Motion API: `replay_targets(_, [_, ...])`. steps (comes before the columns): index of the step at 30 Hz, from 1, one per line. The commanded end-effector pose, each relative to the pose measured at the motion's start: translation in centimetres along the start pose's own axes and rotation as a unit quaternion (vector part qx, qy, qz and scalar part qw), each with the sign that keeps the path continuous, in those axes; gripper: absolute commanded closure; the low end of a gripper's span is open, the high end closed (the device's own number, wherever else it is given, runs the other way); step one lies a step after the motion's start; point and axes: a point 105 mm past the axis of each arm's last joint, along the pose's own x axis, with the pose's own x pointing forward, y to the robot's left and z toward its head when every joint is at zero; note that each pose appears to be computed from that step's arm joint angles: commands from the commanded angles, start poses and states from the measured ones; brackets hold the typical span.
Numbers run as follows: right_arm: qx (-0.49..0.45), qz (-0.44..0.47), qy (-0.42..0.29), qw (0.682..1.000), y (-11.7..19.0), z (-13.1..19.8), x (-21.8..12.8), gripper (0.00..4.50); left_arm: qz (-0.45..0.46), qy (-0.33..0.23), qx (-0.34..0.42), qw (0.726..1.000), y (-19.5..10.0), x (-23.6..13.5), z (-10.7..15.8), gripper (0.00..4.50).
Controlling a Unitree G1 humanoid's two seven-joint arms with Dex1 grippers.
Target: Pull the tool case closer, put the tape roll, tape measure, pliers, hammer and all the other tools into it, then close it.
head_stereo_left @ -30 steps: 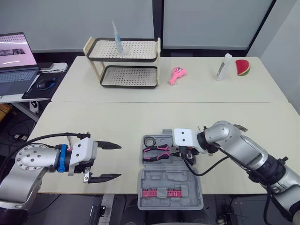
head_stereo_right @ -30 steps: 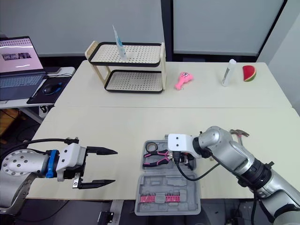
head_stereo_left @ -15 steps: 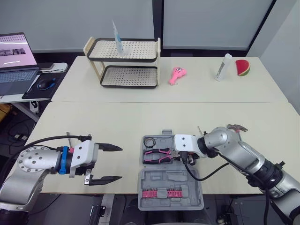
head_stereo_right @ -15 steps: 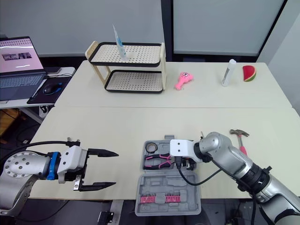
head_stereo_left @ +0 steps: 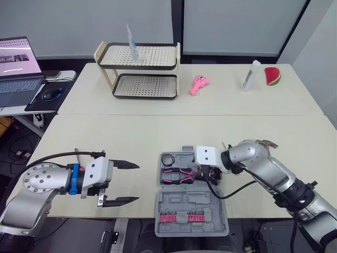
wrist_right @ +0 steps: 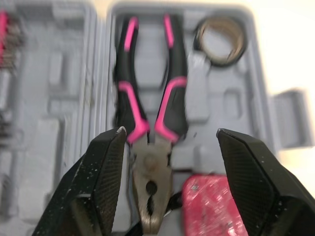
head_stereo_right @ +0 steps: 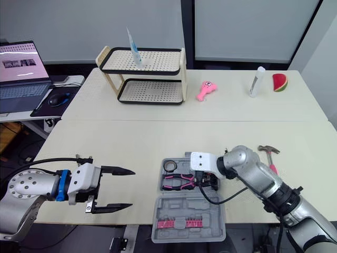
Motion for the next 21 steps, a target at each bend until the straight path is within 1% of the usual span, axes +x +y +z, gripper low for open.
replay_targets(1, [-0.013, -0.031, -0.066, 0.997, -0.6, 2.9, -0.8, 1.54, 0.006, -0.008, 0.006, 1.000, 0.2, 0.1, 0.3, 0.00])
replay_targets(4, [0.002, -0.042, -0.080, 0.996, -0.3, 3.0, 0.5, 2.13, 0.013, -0.014, 0.004, 1.000, 0.5, 0.2, 0.5, 0.00])
replay_targets(13, [0.036, -0.066, -0.052, 0.996, 0.2, 0.9, 3.6, 3.61, 0.017, -0.017, 0.002, 1.000, 0.7, 0.1, 0.7, 0.00])
replay_targets(19, [0.055, -0.063, -0.028, 0.996, 0.4, -0.4, 4.9, 4.41, 0.014, -0.015, 0.000, 1.000, 0.6, 0.1, 0.7, 0.00])
replay_targets(21, [0.063, -0.061, -0.013, 0.996, 0.5, -1.2, 5.3, 4.50, 0.013, -0.015, 0.000, 1.000, 0.6, 0.1, 0.7, 0.00])
